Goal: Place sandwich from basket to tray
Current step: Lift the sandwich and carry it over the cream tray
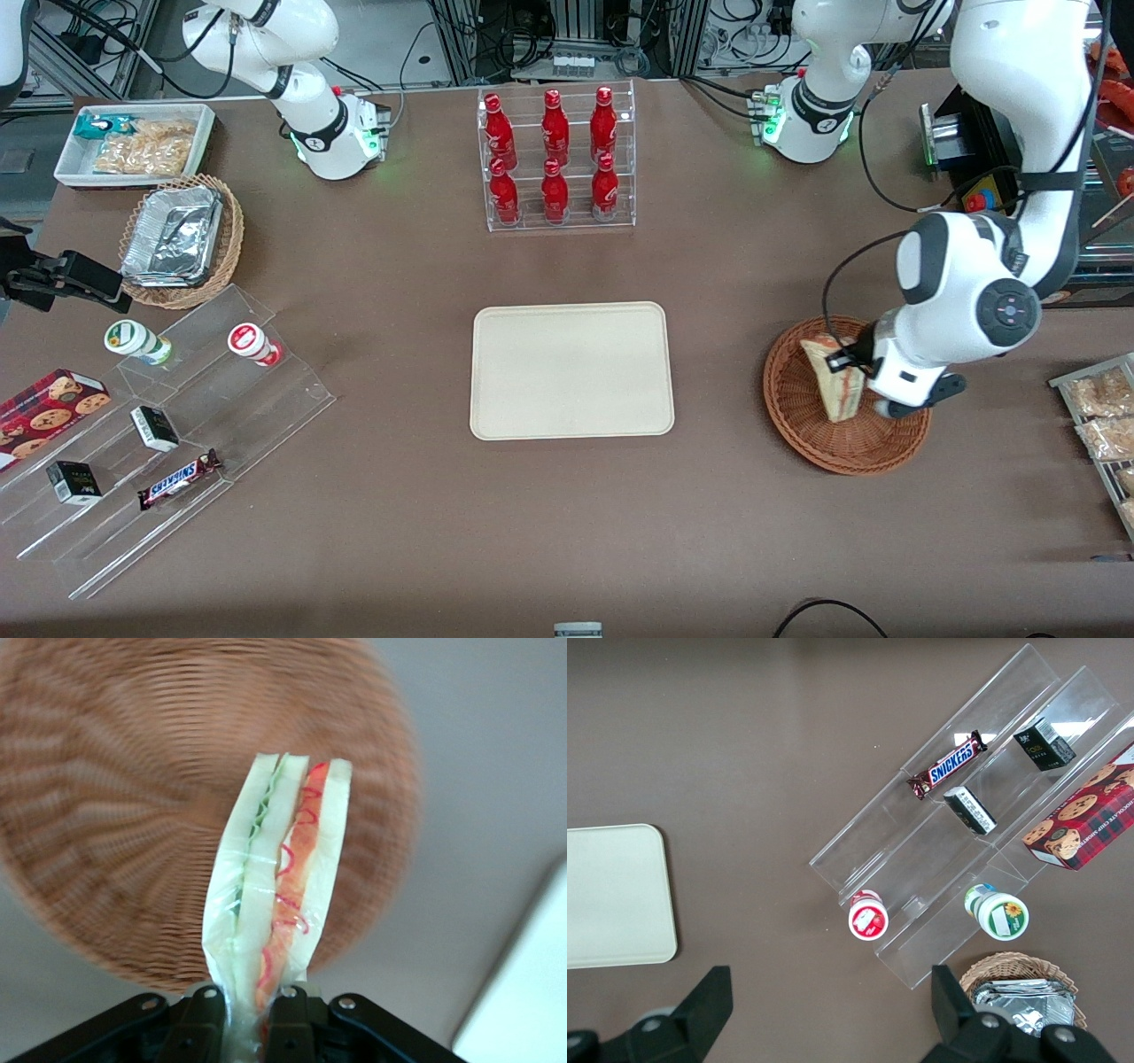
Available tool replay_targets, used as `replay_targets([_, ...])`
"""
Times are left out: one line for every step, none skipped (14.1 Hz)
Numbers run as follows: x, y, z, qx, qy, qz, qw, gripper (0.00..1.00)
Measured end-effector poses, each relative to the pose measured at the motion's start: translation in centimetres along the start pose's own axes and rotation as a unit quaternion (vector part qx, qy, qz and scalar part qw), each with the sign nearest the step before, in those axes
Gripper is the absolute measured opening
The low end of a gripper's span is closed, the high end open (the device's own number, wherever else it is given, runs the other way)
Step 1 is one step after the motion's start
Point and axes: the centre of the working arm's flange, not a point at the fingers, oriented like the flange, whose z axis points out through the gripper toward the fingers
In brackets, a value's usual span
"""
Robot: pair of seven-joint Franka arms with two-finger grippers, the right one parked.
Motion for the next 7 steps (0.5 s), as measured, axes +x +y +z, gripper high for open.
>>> replay_targets([-0.9,2.7,0.0,0.000,0.000,0.029,0.9996,0.15])
replay_targets([-2.0,5.7,0.3,0.002,0.000,0.054,0.9985,0.15])
replay_targets([-3.1,8.7,0.8,0.004,-0.001,0.072,0.9974,0.15])
replay_targets([-4.0,11.5,1.3,0.009,0.000,0.079,0.9968,0.15])
replay_targets([-4.7,13.8,1.8,0.019,0.005,0.079,0.9966,0.15])
replay_targets([-5.1,15.9,2.2,0.032,0.010,0.076,0.9966,0.15])
replay_targets([-5.5,17.8,2.5,0.042,0.012,0.069,0.9967,0.15])
